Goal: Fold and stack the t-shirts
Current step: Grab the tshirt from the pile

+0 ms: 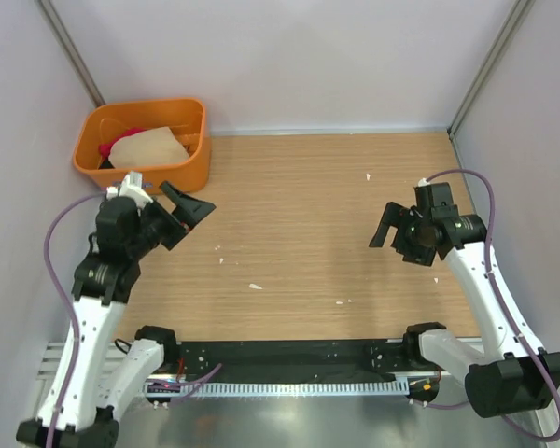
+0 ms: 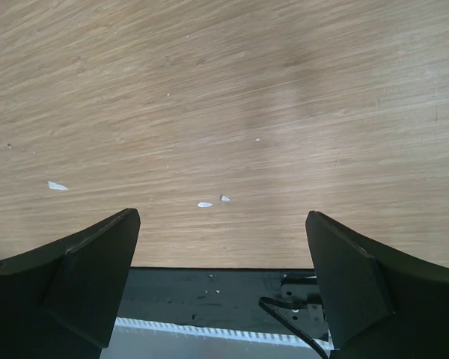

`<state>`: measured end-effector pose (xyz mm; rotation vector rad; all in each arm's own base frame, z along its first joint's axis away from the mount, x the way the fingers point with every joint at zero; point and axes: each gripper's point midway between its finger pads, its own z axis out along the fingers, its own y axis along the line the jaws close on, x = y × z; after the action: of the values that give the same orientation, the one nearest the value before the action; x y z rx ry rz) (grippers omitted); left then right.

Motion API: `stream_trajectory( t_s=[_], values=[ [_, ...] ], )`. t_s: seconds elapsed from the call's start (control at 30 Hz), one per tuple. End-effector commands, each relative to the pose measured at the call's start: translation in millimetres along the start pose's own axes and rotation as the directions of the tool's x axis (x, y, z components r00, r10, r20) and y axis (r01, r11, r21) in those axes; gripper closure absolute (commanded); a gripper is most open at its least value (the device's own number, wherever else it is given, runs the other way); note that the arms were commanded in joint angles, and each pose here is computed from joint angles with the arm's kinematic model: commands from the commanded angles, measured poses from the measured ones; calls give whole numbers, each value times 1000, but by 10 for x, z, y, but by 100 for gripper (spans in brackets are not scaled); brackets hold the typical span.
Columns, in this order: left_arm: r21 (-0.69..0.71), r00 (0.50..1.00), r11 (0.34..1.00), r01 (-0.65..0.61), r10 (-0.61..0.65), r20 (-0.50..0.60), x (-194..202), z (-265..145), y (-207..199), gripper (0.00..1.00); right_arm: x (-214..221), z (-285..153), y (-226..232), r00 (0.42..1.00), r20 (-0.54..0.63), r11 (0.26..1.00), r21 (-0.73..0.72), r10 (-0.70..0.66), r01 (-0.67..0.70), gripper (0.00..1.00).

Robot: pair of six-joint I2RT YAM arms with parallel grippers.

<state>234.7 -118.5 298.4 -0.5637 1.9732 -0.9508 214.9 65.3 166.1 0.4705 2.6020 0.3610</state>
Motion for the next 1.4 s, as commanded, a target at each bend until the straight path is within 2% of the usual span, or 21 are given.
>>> stream_trajectory(
  t_s=[0.0,0.03,0.13,0.17,0.2,0.23,0.27,0.3,0.4,0.47,0.5,0.53,0.67,0.8,0.87,0.9,0.93,1.07,1.37],
  values=[
    [-184,995,978,-94,100,21,-307,219,173,5,-185,-126,102,994,43,995,-13,-98,99,0],
    [-184,990,977,-110,124,66,-519,211,13,7,-212,-137,183,993,25,993,-34,-112,113,0],
    [-320,989,940,-115,139,55,-845,617,172,11,-305,-175,360,981,22,979,-63,-194,195,0],
    [-314,984,943,-114,150,95,-1061,655,28,12,-338,-182,406,975,30,973,-69,-220,222,0],
    [-387,987,917,-98,141,82,-1168,898,203,13,-360,-189,472,964,41,961,-79,-263,265,0],
    [-414,987,908,-68,122,104,-1330,973,283,13,-392,-239,606,949,65,944,-101,-309,315,0],
    [-383,978,922,-61,132,160,-1602,1023,117,12,-402,-202,663,939,56,934,-103,-338,342,0],
    [-419,984,907,-49,116,135,-1688,1305,308,13,-403,-204,718,930,57,923,-111,-364,368,0],
    [-442,971,896,-38,138,197,-2337,1609,513,18,-418,-199,922,901,83,889,-147,-427,435,0],
    [-488,953,871,-57,193,234,-2741,1648,730,23,-390,-161,1010,887,81,872,-165,-454,461,0],
    [-482,933,873,-68,226,279,-2981,1620,637,26,-371,-165,1039,884,82,866,-177,-460,467,0],
    [-541,937,839,-55,230,262,-3098,1727,998,29,-343,-142,1048,883,75,864,-185,-463,468,0],
    [-578,908,805,-132,332,254,-3417,1910,1280,32,-307,-92,1046,884,62,863,-192,-464,467,0],
    [-645,900,742,-186,392,191,-3436,2128,1670,28,-354,-13,1011,885,40,873,-153,-463,464,0],
    [-650,905,735,-194,390,171,-3389,2276,1839,32,-365,42,1008,886,21,875,-142,-464,462,0],
    [-662,907,725,-191,387,163,-3367,2320,1925,39,-374,49,1009,888,21,878,-140,-460,458,0],
    [-670,910,717,-191,385,153,-3331,2368,1984,41,-370,89,995,890,11,882,-131,-456,454,0],
    [-726,917,663,-183,381,117,-3209,2497,2259,39,-381,128,996,896,-4,889,-126,-444,440,0],
    [-740,936,662,-117,323,141,-3057,2834,2667,40,-387,169,859,901,-33,900,-70,-432,429,0]
  ],
)
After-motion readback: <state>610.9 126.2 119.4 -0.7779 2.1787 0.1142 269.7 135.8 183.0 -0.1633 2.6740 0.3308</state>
